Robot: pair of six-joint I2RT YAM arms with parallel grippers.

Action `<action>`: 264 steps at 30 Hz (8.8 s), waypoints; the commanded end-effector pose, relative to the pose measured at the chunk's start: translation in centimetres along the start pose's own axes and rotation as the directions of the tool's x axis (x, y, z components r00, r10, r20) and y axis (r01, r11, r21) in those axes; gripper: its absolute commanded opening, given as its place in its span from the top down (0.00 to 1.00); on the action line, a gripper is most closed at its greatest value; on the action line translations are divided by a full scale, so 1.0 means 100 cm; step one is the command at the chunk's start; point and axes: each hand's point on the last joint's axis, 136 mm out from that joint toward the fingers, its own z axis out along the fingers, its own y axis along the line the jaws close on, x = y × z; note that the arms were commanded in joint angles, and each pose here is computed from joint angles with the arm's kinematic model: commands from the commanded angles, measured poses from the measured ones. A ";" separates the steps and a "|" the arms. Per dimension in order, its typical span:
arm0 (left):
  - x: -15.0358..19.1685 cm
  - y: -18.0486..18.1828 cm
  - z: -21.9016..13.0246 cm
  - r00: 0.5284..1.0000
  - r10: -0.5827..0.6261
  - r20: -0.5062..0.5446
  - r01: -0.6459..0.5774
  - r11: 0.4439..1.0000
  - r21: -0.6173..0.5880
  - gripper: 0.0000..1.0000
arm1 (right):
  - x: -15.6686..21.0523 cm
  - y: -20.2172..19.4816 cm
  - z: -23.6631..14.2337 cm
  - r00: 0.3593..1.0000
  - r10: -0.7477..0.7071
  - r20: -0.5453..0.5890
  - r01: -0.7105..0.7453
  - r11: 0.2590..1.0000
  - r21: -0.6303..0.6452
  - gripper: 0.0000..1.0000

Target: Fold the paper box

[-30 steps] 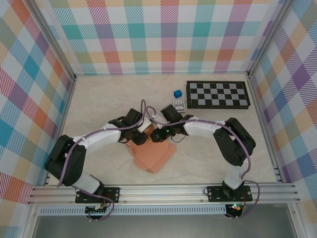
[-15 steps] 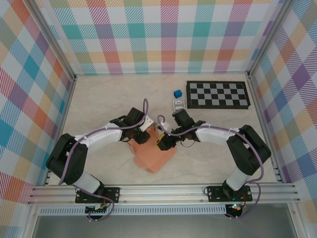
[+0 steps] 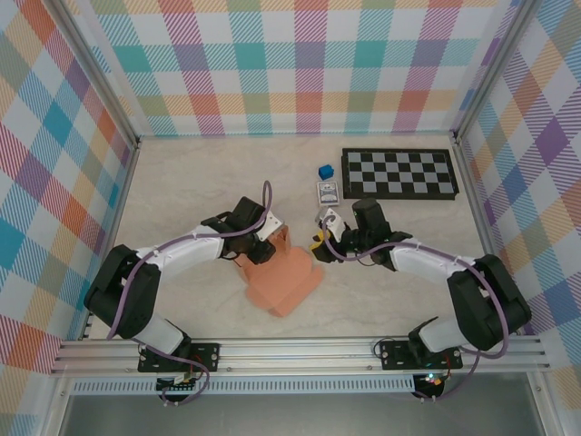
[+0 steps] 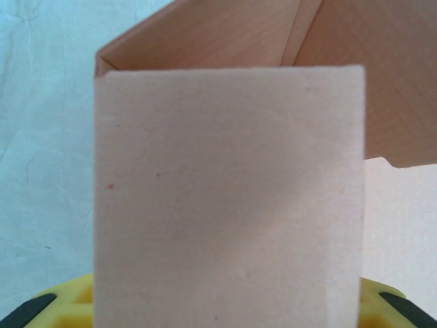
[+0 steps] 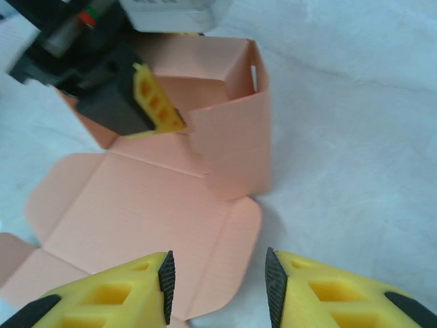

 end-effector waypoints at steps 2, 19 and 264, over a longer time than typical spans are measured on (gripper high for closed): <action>-0.005 -0.009 -0.008 0.996 0.067 0.058 -0.069 0.997 0.033 0.58 | -0.014 -0.021 0.024 0.990 -0.142 0.028 0.140 0.988 0.062 0.58; -0.007 -0.015 0.000 0.991 0.127 0.041 -0.129 0.990 0.059 0.58 | -0.044 -0.010 0.080 0.957 -0.264 0.116 0.274 0.959 -0.072 0.59; -0.035 0.067 -0.010 0.518 -0.854 0.045 0.744 0.476 0.469 0.38 | -0.032 -0.029 0.099 0.992 -0.118 -0.046 0.122 0.989 0.086 0.68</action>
